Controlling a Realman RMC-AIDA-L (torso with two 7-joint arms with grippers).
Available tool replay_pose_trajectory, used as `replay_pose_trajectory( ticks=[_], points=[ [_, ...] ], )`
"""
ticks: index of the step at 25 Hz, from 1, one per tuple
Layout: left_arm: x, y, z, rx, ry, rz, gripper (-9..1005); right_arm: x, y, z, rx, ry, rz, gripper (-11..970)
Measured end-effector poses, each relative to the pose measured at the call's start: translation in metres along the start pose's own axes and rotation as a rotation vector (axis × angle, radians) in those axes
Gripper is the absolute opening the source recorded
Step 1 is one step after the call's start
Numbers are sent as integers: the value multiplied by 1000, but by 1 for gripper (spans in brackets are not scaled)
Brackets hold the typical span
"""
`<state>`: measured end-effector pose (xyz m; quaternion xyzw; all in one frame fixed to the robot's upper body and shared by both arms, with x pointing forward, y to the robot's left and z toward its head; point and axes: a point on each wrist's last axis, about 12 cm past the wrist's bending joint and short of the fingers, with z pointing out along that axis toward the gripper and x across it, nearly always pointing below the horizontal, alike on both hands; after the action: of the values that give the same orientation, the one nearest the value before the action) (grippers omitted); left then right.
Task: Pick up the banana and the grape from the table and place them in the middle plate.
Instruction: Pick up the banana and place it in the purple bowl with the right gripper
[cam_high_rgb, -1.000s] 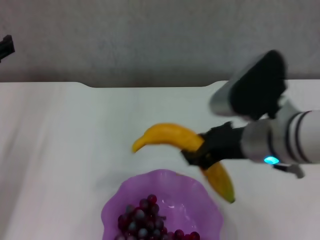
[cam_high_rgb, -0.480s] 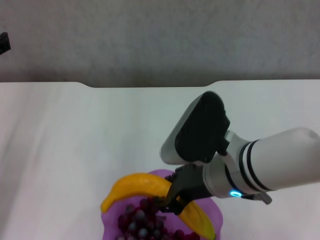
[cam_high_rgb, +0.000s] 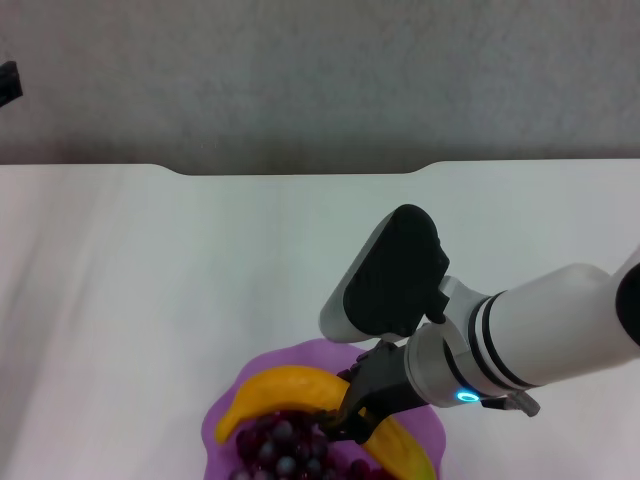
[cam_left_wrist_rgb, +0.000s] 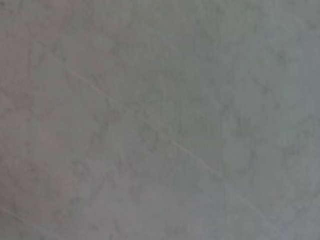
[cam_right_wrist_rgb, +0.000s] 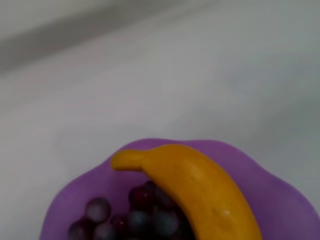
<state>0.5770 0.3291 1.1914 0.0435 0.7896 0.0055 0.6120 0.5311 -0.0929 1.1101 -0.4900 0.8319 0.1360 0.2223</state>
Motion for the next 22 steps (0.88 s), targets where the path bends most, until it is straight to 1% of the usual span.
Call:
replay_pose_trajectory(
  ticks=[8,22],
  points=[
    [2,-1,1,-2,12,10,851,0,-4,2,7,15,0,653],
    [3,-1,1,-3,20,17,850,-2,-6,1,10,-2,17,686]
  ],
)
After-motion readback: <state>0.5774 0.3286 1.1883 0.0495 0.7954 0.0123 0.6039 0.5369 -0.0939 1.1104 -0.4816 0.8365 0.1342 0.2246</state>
